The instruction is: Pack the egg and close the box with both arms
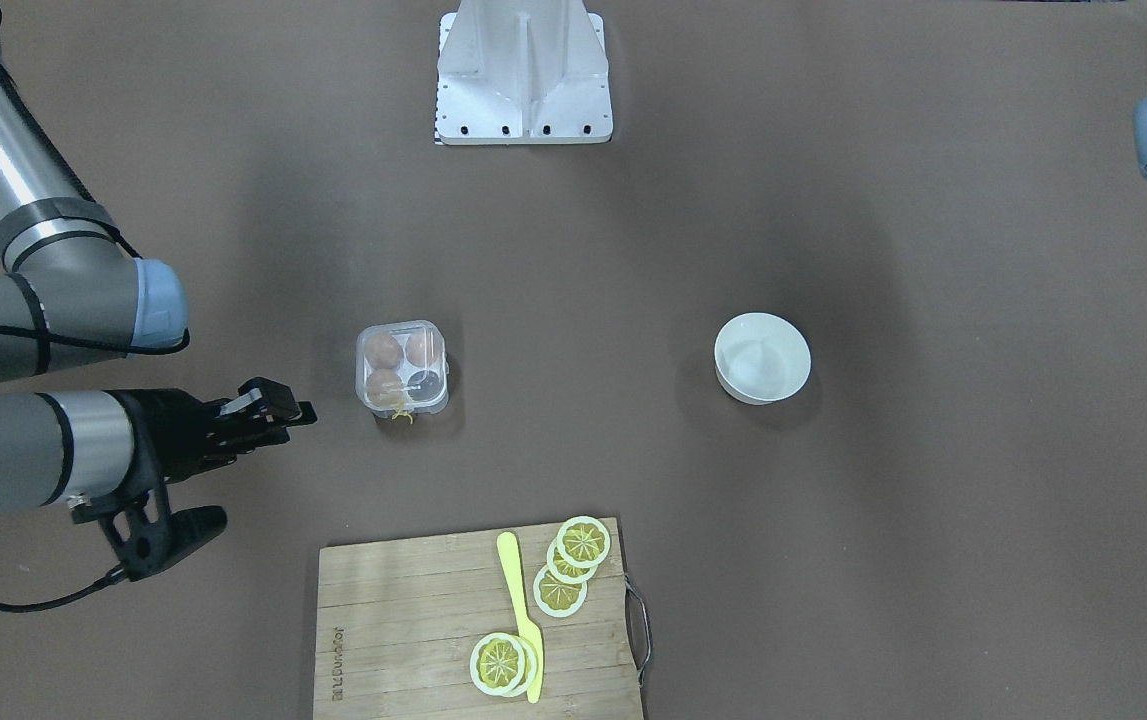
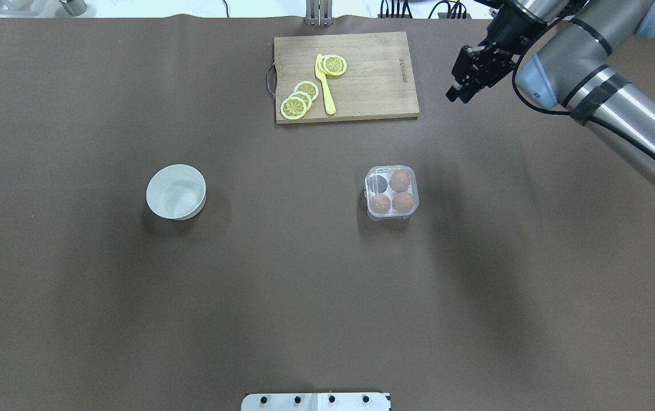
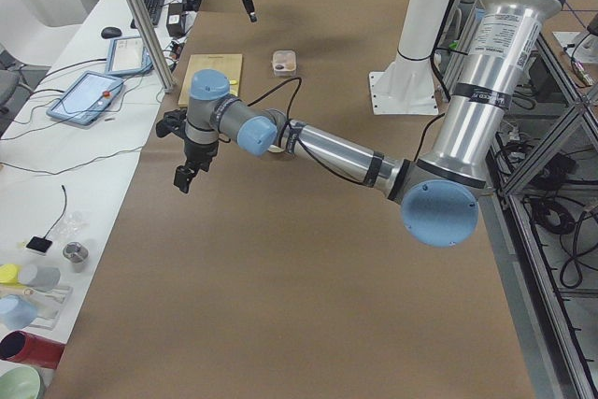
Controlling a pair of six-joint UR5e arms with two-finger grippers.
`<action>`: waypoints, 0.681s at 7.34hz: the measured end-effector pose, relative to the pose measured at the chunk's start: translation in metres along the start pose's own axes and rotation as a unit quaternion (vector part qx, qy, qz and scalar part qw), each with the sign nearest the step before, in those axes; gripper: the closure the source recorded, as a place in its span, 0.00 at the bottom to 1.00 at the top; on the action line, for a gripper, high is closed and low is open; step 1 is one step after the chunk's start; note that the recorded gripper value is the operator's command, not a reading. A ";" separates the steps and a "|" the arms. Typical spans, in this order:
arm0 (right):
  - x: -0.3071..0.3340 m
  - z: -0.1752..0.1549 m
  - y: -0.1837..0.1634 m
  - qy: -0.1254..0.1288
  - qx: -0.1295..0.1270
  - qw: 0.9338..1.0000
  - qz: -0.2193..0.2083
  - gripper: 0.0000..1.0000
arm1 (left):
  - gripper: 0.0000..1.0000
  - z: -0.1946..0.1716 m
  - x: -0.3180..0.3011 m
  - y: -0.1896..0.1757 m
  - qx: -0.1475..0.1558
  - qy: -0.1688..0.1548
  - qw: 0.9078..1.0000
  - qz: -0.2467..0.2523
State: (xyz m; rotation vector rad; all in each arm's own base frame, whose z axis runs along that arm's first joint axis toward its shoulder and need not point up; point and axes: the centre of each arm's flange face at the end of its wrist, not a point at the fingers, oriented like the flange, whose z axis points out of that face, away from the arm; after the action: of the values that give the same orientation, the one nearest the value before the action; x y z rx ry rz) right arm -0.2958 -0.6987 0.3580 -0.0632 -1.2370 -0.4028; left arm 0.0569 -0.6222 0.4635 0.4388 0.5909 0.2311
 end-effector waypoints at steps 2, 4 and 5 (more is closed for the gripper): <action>0.062 -0.047 0.013 0.069 0.046 0.996 0.030 0.00 | 0.03 0.012 -0.010 0.012 -0.015 0.002 1.000 -0.003; 0.114 -0.095 0.028 0.144 0.088 0.984 0.058 0.00 | 0.03 0.032 -0.039 0.033 -0.040 0.031 0.999 -0.010; 0.142 -0.115 0.043 0.162 0.101 0.979 0.070 0.00 | 0.03 0.041 -0.061 0.044 -0.048 0.043 0.998 -0.013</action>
State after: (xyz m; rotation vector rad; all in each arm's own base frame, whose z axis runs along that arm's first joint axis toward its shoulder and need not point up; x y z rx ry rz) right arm -0.1395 -0.7267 0.4585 0.0859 -0.9383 -0.1544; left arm 0.0276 -0.6176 0.5442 0.3286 0.6657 0.2528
